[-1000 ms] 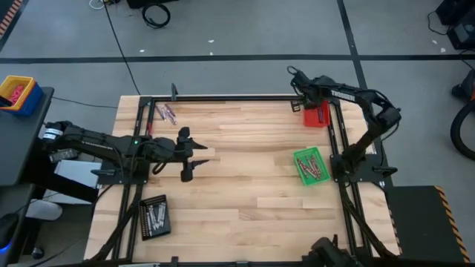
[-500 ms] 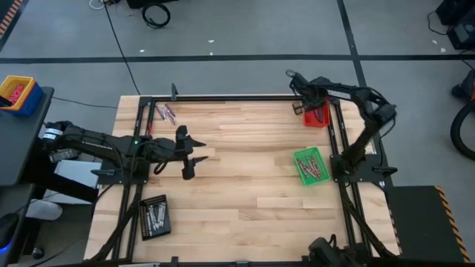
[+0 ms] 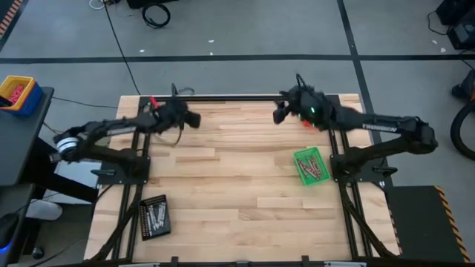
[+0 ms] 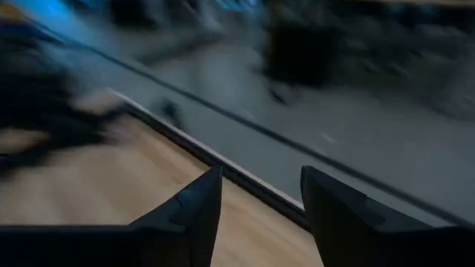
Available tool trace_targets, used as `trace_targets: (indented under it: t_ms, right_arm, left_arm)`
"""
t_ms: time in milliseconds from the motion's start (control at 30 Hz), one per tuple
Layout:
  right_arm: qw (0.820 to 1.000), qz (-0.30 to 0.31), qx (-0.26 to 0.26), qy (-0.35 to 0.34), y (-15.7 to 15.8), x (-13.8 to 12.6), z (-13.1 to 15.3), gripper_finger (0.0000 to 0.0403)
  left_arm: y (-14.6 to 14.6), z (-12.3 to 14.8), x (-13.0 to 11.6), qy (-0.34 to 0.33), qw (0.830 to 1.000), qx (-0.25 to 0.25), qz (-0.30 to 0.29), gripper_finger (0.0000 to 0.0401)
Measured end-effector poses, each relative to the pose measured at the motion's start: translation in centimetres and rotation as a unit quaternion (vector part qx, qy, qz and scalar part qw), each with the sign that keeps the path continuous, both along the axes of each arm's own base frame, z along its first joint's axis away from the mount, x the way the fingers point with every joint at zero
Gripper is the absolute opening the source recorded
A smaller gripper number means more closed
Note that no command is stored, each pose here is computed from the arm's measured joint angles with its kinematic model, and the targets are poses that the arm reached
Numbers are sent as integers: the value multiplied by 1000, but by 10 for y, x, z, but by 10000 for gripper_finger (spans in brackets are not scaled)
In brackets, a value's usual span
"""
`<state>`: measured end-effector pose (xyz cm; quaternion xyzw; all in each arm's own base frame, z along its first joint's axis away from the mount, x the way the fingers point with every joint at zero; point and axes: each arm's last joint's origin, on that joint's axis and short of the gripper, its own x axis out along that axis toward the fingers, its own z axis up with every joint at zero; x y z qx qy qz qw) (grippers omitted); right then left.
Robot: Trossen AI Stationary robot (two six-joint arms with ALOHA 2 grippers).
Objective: Sort crayons
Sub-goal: Put the purple crayon into the red bin
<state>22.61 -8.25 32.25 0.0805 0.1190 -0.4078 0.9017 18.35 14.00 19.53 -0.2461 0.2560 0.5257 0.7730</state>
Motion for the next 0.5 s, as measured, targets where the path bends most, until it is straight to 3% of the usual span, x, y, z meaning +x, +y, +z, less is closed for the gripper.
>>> trace_targets:
  t_ms: [233, 500]
  right_arm:
    - [990, 115, -36, -78, 51, 16, -37, 189]
    - [981, 134, -81, -113, 59, 20, -36, 189]
  left_arm:
    - [79, -21, -40, 10, 983, -91, 161, 160]
    - [129, -12, -42, 77, 955, -190, 212, 142]
